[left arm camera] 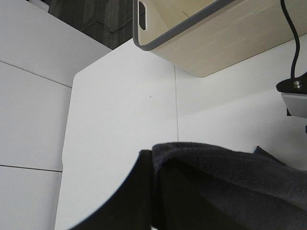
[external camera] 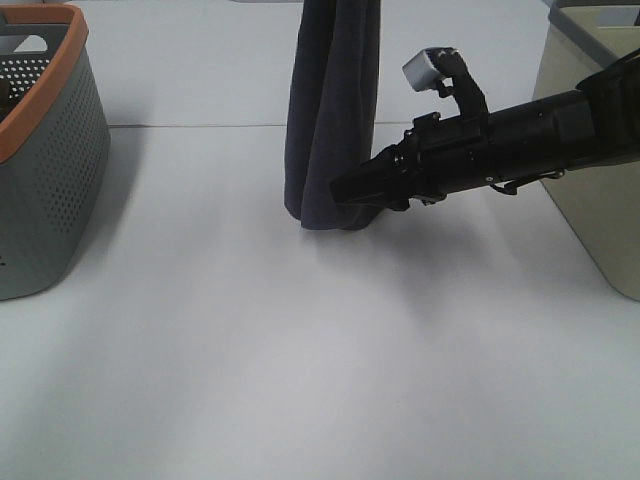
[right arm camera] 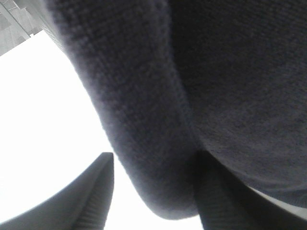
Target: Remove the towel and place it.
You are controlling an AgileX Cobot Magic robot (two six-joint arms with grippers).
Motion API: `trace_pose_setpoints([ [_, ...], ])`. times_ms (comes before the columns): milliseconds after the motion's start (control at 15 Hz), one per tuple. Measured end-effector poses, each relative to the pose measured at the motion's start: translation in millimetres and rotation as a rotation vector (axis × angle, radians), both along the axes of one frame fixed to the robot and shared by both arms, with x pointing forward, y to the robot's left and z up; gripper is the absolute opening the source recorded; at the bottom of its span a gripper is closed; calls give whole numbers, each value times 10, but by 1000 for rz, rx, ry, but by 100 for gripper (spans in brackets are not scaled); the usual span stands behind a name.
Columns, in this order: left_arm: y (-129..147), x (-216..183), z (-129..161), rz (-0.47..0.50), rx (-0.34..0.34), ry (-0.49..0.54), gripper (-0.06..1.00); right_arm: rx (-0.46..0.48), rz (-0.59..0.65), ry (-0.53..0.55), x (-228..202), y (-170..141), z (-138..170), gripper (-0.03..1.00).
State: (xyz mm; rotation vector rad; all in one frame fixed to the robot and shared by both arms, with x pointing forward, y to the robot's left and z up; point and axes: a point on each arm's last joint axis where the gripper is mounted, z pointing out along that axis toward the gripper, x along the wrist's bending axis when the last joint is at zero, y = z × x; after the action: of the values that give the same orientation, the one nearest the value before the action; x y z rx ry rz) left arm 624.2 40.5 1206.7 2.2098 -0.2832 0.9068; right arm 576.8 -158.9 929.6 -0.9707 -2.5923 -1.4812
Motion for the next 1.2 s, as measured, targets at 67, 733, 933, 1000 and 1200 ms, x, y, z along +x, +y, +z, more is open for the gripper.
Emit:
trace_pose_setpoints([
  [67, 0, 0, 0, 0, 0, 0, 0, -4, 3, 4, -4, -1, -4, 50],
  [733, 0, -2, -3, 16, -16, 27, 0, -11, -28, 110, -43, -12, -15, 2],
  [933, 41, 17, -34, 103, -20, 97, 0, -60, -35, 146, -144, -57, 217, 2],
  [1000, 79, 46, -47, 172, -16, 116, 0, -96, -34, 123, -190, -89, 345, 2],
  [1200, 227, 161, -51, 398, 11, 87, 0, -272, -116, -75, -327, -287, 861, 2],
])
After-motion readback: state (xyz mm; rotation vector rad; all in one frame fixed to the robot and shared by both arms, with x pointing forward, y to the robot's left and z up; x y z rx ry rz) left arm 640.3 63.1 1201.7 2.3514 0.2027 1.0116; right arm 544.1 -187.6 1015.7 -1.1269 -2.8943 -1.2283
